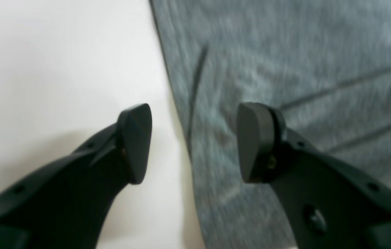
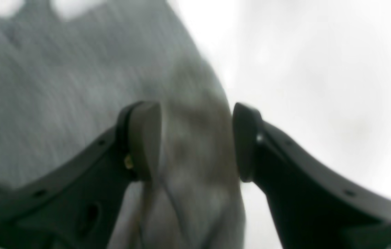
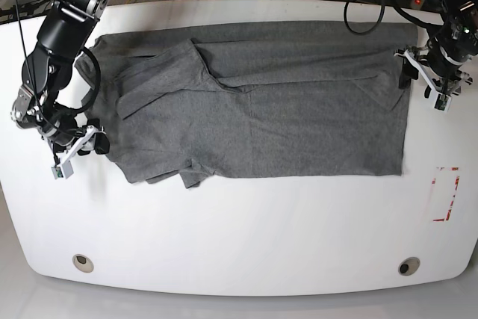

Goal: Fold the T-shirt properly
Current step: 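Open the right gripper and move it along the shirt's side edge, then move the left gripper along the shirt's side to its hem corner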

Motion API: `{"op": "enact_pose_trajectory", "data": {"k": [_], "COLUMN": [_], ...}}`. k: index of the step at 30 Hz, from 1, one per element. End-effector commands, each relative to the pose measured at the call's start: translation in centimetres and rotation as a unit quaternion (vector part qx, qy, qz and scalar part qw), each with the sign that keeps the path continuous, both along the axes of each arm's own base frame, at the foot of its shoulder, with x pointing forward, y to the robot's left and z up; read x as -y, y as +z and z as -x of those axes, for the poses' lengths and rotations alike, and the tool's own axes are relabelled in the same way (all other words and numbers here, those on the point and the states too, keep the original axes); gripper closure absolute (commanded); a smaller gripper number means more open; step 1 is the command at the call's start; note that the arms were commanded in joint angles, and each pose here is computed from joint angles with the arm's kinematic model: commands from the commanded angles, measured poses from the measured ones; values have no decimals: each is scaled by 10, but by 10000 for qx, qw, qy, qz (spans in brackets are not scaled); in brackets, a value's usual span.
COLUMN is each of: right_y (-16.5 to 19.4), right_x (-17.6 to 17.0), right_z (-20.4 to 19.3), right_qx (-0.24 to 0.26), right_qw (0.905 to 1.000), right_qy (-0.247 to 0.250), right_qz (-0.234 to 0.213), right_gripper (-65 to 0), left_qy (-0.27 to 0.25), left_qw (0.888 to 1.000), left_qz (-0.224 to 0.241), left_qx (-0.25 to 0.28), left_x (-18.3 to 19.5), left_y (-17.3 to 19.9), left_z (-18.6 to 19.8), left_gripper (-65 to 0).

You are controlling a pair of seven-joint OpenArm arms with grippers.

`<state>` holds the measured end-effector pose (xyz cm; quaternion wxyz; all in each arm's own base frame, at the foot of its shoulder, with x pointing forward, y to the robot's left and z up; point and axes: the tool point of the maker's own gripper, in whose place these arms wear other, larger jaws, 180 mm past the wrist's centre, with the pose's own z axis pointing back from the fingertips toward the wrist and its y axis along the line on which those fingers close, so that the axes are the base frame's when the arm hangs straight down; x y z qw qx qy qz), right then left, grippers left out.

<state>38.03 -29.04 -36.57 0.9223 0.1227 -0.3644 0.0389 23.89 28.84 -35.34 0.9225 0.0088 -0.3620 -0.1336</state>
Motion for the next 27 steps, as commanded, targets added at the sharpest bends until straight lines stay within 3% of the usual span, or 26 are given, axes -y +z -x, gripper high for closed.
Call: {"op": "enact_pose_trajectory", "data": {"k": [1, 11, 21, 27], "right_y": [13, -5, -21, -25], "right_x": [10, -7, -53, -70], "right_z": [-20, -62, -66, -67], "right_qx": [284, 398, 196, 187], "right_qw": [9995, 9975, 9959, 9945], "right_qy": [-80, -49, 251, 319], "right_qz": [-104, -590, -852, -981], "right_gripper": [-320, -320, -320, -320], "left_qy": [-44, -39, -51, -138], "left_qw": [9998, 9999, 9997, 9985], "left_qz": [-58, -68, -95, -180], "left_qx": [160, 147, 210, 491], "left_x": [-3, -3, -4, -5], "left_y": [10, 10, 14, 32], "left_z": [-4, -3, -8, -32], "left_gripper": [-361, -360, -361, -372]}}
